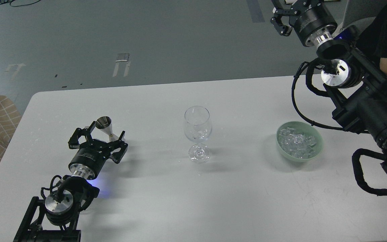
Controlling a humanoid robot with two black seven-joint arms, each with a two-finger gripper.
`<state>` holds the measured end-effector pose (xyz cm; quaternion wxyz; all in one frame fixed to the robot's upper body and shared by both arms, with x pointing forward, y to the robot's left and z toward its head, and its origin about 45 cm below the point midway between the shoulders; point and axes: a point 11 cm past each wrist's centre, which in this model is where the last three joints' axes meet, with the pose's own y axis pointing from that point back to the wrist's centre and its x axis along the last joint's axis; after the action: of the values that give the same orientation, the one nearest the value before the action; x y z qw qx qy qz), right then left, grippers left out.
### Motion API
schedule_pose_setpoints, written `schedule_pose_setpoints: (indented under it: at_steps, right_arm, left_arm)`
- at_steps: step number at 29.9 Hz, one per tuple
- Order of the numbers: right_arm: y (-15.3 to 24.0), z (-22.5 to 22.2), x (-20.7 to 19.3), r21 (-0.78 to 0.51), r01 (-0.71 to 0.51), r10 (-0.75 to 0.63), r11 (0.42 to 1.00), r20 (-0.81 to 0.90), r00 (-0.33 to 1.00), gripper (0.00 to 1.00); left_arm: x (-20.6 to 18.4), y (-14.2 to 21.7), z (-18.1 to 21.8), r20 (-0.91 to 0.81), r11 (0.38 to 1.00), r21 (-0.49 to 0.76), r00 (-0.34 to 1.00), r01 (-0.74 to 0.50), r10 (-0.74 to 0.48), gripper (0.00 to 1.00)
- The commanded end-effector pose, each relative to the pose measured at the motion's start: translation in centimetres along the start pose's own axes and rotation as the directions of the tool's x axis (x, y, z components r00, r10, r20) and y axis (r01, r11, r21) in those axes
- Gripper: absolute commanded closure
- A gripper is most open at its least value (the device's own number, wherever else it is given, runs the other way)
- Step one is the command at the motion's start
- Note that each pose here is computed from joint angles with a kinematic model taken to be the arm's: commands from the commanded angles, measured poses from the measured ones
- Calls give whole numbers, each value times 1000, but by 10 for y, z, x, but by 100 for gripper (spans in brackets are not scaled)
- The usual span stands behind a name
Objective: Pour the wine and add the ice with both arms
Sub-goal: 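Close the left gripper around the metal jigger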
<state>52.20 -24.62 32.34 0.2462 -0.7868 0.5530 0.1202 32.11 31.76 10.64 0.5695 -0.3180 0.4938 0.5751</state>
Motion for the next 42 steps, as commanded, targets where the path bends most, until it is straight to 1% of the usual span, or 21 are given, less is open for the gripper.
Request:
schedule_pose_setpoints:
  at_steps: [1, 7, 8, 10, 11, 15, 16, 21, 25, 28, 30, 32, 33, 34, 37, 42]
  right_arm:
    - [0, -1, 0, 1, 1, -1, 1000, 0, 1000, 0]
    - [-1, -2, -1, 3, 3, -3, 1000, -2, 1000, 0]
    - [-1, -2, -1, 3, 2, -2, 1000, -2, 1000, 0]
    - [-1, -2, -1, 3, 1, -1, 1000, -2, 1000, 0]
    - [-1, -1, -1, 3, 2, -2, 1000, -1, 1000, 0]
    - [-1, -2, -2, 4, 3, -3, 1000, -1, 1000, 0]
    - [-1, -2, -1, 4, 2, -2, 1000, -2, 1000, 0]
    - [-1, -1, -1, 3, 2, -2, 1000, -1, 1000, 0]
    - [-1, -1, -1, 3, 2, -2, 1000, -1, 1000, 0]
    - [-1, -1, -1, 3, 2, -2, 1000, -1, 1000, 0]
    - [-1, -2, -1, 4, 3, -3, 1000, -4, 1000, 0]
    - [-1, -2, -1, 3, 2, -2, 1000, -2, 1000, 0]
    - [-1, -2, -1, 3, 2, -2, 1000, -2, 1000, 0]
    - [-1, -2, -2, 3, 3, -3, 1000, -2, 1000, 0]
    - [-1, -2, -1, 3, 2, -2, 1000, -2, 1000, 0]
    - [-1, -2, -1, 1, 2, -2, 1000, -3, 1000, 0]
  left_arm:
    - [1, -3, 0, 4, 1000, 4, 1000, -6, 6, 4]
    - [5, -9, 1, -1, 1000, -6, 1000, -25, 25, 6]
    - [6, -10, 2, -2, 1000, -13, 1000, -26, 26, 7]
    - [6, -11, 2, -3, 999, -15, 1000, -29, 29, 14]
    - [5, -12, 2, -3, 1000, -16, 1000, -26, 26, 19]
    - [7, -12, 3, -5, 999, -25, 999, -34, 33, 30]
    - [7, -12, 3, -5, 999, -28, 999, -35, 35, 34]
    - [6, -14, 4, -5, 999, -35, 999, -32, 32, 45]
    - [8, -15, 4, -7, 999, -30, 999, -44, 44, 59]
    - [8, -15, 3, -2, 999, -27, 999, -43, 43, 62]
    - [7, -15, 3, 2, 999, -27, 999, -38, 38, 63]
    - [7, -16, 3, 1, 999, -27, 999, -42, 42, 66]
    - [6, -16, 3, 2, 999, -27, 999, -37, 37, 77]
    - [7, -16, 3, 2, 999, -27, 999, -39, 39, 84]
    - [5, -16, 4, -3, 999, -29, 1000, -31, 31, 92]
    - [3, -17, 5, -1, 999, -34, 1000, -25, 25, 100]
